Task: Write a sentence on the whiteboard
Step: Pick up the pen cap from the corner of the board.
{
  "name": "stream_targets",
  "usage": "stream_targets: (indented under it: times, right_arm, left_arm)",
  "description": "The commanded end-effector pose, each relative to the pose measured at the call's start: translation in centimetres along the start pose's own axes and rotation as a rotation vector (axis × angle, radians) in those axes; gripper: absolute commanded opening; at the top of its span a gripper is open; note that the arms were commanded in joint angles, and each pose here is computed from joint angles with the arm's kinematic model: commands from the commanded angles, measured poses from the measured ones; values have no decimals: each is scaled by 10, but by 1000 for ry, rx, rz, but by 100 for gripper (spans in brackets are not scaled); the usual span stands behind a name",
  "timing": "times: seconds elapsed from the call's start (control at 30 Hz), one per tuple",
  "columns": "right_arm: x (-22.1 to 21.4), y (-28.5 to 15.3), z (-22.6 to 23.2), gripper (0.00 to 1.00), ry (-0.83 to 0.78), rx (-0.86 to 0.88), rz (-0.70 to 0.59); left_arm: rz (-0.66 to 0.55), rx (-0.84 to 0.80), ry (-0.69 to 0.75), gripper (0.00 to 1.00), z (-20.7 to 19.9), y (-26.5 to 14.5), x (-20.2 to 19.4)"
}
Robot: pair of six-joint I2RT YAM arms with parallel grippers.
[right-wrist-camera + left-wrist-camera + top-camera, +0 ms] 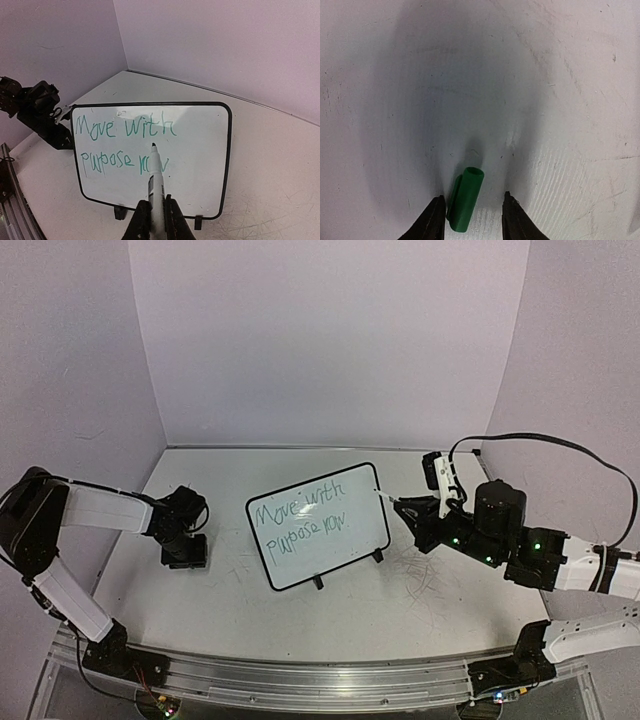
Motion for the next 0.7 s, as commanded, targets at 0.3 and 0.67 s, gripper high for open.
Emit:
stream_targets:
  times: [0.3,0.67]
  right_arm:
    - [12,4,2,0,8,6,-29]
    - [19,10,4,0,-3,4,-10]
  left_arm:
    - [-21,-13,5,15,2,6,-1]
    - [-183,-147,-49,3,0,-49,12]
Point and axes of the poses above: each gripper's point midway between its finger pads, its own y axis out along the fingers, its own z axis along the line the jaws close on, x = y × z, the point moved 8 cm from there along -y, back along the fingers, and after that the axes turned 6 degrees about -y, right-handed, at the moved point
